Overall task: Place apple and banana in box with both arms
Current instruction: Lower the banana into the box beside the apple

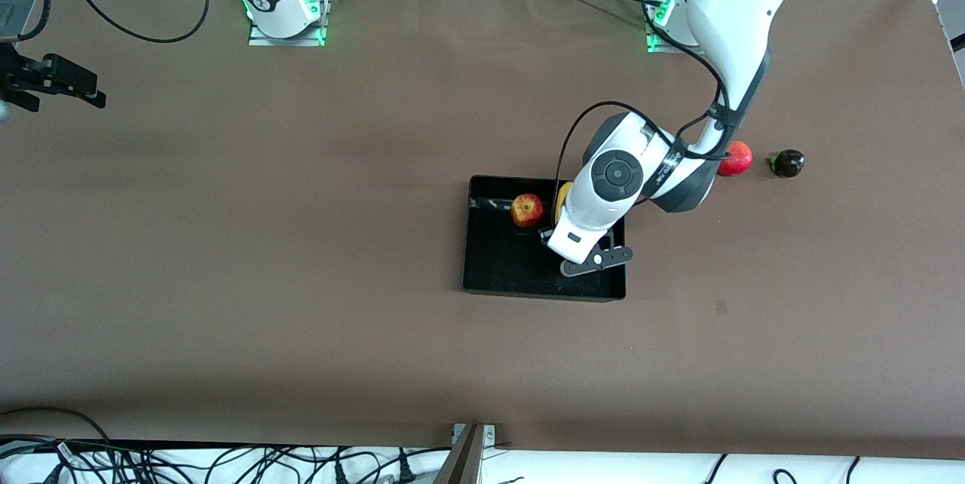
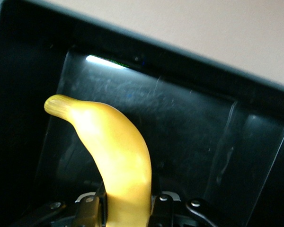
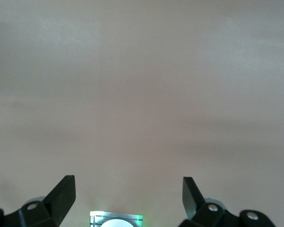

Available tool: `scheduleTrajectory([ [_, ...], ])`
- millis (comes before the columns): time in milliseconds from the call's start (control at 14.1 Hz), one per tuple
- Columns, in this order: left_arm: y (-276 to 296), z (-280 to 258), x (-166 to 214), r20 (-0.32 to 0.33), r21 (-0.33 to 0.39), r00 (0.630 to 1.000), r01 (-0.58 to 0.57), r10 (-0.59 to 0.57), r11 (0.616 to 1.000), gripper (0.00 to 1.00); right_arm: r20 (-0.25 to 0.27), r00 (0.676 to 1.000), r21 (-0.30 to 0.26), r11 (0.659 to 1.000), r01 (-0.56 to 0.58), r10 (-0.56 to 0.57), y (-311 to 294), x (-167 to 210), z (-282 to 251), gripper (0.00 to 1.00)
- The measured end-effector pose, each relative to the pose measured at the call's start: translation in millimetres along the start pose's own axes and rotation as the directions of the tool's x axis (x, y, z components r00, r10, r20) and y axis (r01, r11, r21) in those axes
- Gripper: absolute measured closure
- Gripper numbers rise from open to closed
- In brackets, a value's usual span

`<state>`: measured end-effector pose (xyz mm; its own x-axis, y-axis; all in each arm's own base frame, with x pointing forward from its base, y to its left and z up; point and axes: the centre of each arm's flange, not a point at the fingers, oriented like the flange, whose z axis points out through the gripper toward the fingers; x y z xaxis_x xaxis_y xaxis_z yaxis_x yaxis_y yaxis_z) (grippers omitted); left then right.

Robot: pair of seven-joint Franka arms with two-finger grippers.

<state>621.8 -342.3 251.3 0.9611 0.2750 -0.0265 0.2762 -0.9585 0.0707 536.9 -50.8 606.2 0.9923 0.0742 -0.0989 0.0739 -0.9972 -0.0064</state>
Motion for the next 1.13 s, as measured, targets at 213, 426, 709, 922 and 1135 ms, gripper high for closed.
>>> scheduleTrajectory([
  [213, -4, 17, 6, -0.023, 0.008, 1.000, -0.010, 0.010, 1.000, 0.65, 0.000, 1.000, 0.000, 1.000, 0.000, 0.000, 0, 0, 0, 0.00],
  [426, -5, 29, 9, -0.047, 0.007, 0.999, -0.026, 0.026, 1.000, 0.65, 0.000, 1.000, 0.000, 1.000, 0.000, 0.000, 0, 0, 0, 0.00],
  [709, -7, 44, 12, -0.066, 0.003, 0.997, -0.034, 0.034, 0.999, 0.65, 0.000, 1.000, 0.000, 1.000, 0.000, 0.000, 0, 0, 0, 0.00],
  [922, -10, 50, 17, -0.086, -0.002, 0.996, -0.038, 0.037, 0.999, 0.65, 0.000, 1.000, 0.000, 1.000, 0.000, 0.000, 0, 0, 0, 0.00],
  [1135, -11, 50, 18, -0.088, -0.002, 0.995, -0.036, 0.036, 0.999, 0.60, 0.000, 1.000, 0.000, 1.000, 0.000, 0.000, 0, 0, 0, 0.00],
])
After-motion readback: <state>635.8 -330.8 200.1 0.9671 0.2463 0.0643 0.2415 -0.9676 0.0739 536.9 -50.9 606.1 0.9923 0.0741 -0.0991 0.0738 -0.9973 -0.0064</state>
